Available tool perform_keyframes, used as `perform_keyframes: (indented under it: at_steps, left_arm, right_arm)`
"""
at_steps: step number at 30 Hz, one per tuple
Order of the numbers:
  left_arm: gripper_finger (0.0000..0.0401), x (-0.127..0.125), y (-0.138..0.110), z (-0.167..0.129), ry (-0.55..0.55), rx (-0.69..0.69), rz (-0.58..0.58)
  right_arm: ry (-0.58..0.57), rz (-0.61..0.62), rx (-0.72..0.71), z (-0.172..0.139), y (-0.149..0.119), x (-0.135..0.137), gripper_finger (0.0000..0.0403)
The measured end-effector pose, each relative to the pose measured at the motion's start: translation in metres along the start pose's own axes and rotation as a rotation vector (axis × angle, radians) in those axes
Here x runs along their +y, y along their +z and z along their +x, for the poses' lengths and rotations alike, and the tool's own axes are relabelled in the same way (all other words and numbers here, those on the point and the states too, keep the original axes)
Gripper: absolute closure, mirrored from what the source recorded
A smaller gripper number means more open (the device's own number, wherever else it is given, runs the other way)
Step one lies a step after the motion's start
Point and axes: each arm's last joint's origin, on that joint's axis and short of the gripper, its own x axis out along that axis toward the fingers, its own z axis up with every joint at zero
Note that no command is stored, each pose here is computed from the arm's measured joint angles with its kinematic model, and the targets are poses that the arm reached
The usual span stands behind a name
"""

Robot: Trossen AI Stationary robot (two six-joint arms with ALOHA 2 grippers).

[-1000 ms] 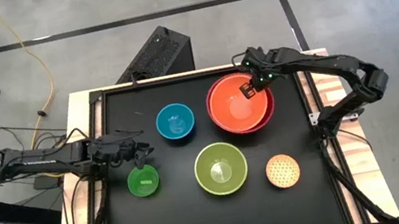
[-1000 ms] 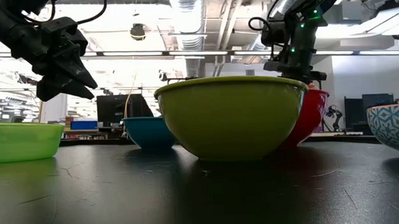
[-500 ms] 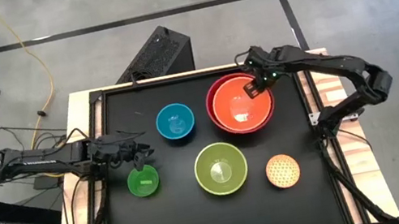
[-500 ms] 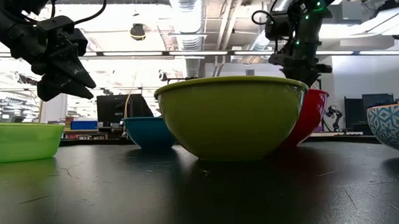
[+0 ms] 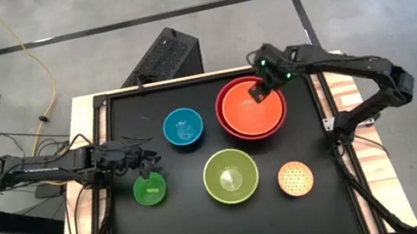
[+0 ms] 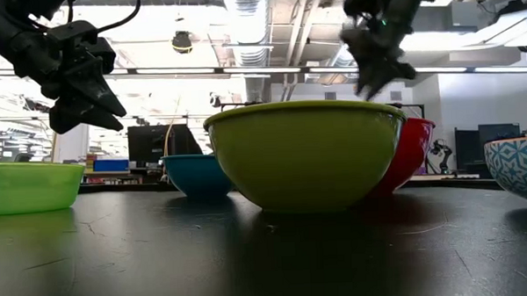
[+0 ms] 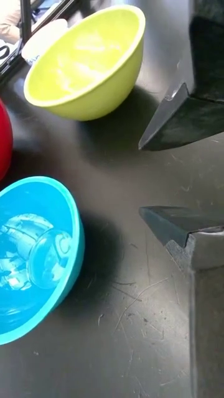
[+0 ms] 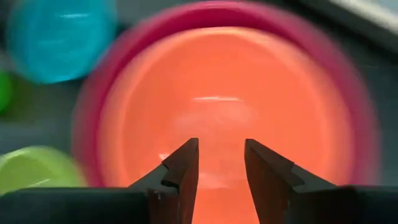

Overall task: Nest bowls inside each other by size order
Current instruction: Stack the green bowl on top of the orange bowl

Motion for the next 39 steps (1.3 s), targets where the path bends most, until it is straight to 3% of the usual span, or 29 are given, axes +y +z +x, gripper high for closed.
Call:
perform_keyframes:
  at_steps: [6,12,17,25,39]
  left_arm:
    - [0.0257,0.0,0.0,0.0,0.0,0.0,0.035]
    - [0.0257,0.0,0.0,0.0,-0.015,0.012,0.038]
    - [0.0257,-0.001,-0.001,0.0,-0.029,0.022,0.067]
    - [0.0257,-0.001,0.0,0.0,-0.032,0.018,0.117]
    - [0.0257,-0.001,0.0,0.0,-0.039,0.022,0.11]
  right_arm:
    - [0.19,-0.026,0.035,-0.005,-0.04,0.071,0.0267]
    - [0.189,0.128,0.079,-0.021,-0.093,0.113,0.028]
    - [0.133,0.243,0.103,-0.024,-0.122,0.125,0.0286]
    - [0.007,0.282,0.215,0.014,-0.143,0.142,0.027]
    - [-0.107,0.22,0.35,0.072,-0.148,0.147,0.0158]
